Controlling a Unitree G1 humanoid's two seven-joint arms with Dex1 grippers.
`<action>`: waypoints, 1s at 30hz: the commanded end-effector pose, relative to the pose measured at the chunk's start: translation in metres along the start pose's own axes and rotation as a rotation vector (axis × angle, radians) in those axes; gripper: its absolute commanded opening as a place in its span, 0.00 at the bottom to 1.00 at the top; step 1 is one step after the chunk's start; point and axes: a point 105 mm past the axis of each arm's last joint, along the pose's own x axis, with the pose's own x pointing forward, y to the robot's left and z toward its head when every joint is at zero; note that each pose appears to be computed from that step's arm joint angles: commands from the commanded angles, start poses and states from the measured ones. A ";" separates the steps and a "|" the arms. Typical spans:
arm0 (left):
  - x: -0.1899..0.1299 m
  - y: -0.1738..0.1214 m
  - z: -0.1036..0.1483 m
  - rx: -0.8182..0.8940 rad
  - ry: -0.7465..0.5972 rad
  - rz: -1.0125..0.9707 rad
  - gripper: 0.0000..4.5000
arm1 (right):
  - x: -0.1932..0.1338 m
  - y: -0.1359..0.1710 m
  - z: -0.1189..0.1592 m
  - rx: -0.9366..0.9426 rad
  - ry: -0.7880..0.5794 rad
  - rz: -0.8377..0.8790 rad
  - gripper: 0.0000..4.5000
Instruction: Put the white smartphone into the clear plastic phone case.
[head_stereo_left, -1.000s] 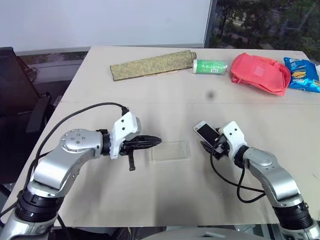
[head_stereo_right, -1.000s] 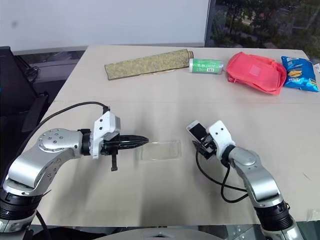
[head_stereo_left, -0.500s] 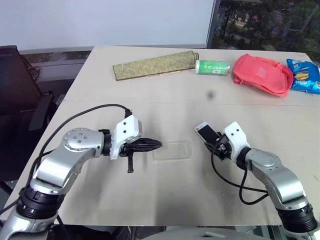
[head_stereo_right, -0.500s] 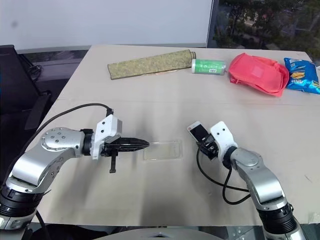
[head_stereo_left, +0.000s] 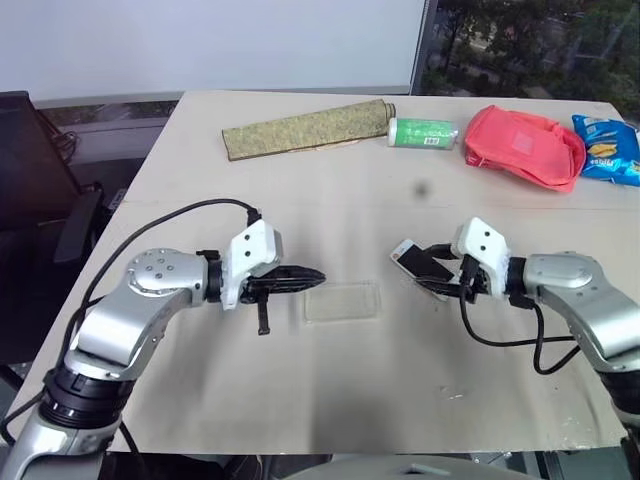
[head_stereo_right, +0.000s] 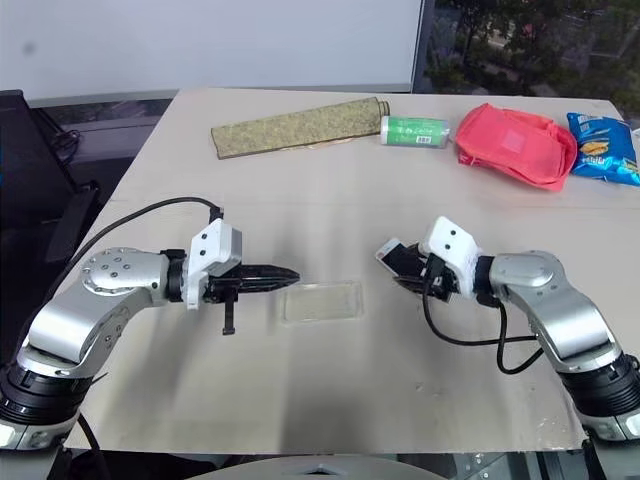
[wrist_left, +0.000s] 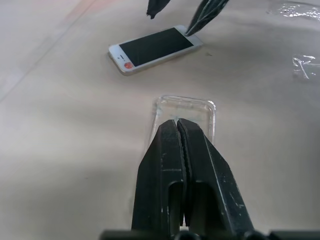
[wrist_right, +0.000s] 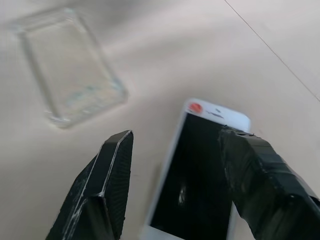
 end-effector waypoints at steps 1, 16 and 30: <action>-0.005 0.000 0.013 0.035 -0.021 0.025 0.00 | -0.001 -0.007 -0.007 0.076 0.026 -0.142 0.76; 0.002 0.000 0.017 0.051 -0.009 -0.022 0.00 | -0.010 0.025 -0.068 0.292 0.340 -0.311 0.88; 0.004 -0.001 0.018 0.052 -0.015 -0.017 0.00 | -0.003 0.006 -0.034 0.276 0.170 -0.330 0.62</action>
